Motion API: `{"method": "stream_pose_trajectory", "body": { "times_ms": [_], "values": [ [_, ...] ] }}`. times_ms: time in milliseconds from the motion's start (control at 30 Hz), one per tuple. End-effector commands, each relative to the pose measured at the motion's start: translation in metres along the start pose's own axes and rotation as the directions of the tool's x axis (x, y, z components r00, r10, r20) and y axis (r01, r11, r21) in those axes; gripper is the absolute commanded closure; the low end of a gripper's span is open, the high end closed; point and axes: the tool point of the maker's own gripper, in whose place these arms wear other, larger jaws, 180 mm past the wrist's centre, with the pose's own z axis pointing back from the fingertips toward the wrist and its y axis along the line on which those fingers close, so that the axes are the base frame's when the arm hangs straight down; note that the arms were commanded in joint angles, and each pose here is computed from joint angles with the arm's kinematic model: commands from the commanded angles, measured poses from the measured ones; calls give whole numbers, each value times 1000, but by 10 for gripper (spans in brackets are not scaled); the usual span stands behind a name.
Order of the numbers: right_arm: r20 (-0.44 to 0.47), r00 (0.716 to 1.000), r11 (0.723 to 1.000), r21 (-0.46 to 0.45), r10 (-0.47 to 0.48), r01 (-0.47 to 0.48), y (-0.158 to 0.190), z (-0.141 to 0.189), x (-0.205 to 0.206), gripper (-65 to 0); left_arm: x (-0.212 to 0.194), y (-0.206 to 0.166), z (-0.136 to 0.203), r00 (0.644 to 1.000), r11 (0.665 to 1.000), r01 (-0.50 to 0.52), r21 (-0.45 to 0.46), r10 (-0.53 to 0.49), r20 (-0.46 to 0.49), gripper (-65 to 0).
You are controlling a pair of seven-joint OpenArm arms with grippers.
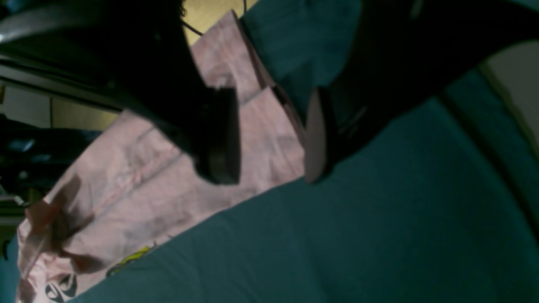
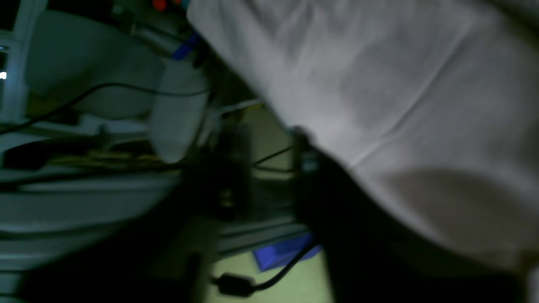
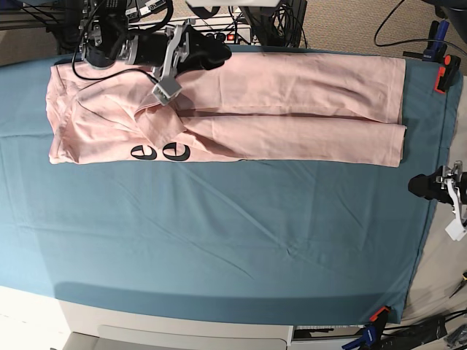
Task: Fold the T-shirt properly
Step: 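Fold the sleeve onto the folded shirt and open the right gripper, then grasp the collar end with the right gripper and hem end with the left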
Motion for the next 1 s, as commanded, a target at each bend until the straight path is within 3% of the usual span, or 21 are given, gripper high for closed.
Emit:
{"method": "stream_pose_trajectory", "body": {
  "times_ms": [0,67,100,133,200,267,300,333,367,433,533,667,767,967],
  "values": [
    [79,995,998,-27,54,-52,4,11,23,0,18,1,19,998,999,28,22,-29,49,-236],
    [129,983,979,-169,133,-110,-4,34,44,0,18,2,20,998,999,28,25,-29,49,-236],
    [172,968,950,-284,182,-128,-13,52,59,0,18,2,21,998,999,28,27,-29,49,-236],
    [205,950,898,-420,237,-133,-26,74,72,0,18,3,21,998,999,28,28,-29,49,-236],
    [212,920,725,-681,330,-103,-55,124,86,0,18,3,21,998,999,28,28,-29,49,-236],
    [261,927,529,-845,270,83,-90,176,80,0,18,3,21,998,999,28,28,-29,49,-236],
    [270,932,449,-883,243,139,-100,194,75,0,18,3,21,998,999,28,28,-29,49,-236],
    [272,937,404,-899,219,167,-107,202,70,0,18,3,21,998,999,28,28,-29,49,-236],
    [274,941,400,-899,198,177,-112,201,65,0,18,2,21,998,999,28,27,-29,49,-236],
    [277,951,433,-880,140,193,-123,187,52,0,18,2,21,998,999,28,27,-29,49,-236],
    [234,972,459,-867,27,196,-147,157,25,0,18,3,21,998,999,28,28,-29,49,-236],
    [180,982,547,-817,-61,184,-158,110,7,0,18,3,21,998,999,28,28,-29,49,-236],
    [145,988,614,-776,-49,145,-147,84,14,0,18,3,21,998,999,28,28,-29,49,-236],
    [59,998,775,-631,28,16,-101,35,33,0,18,3,21,998,999,28,28,-29,49,-236]
  ]
}}
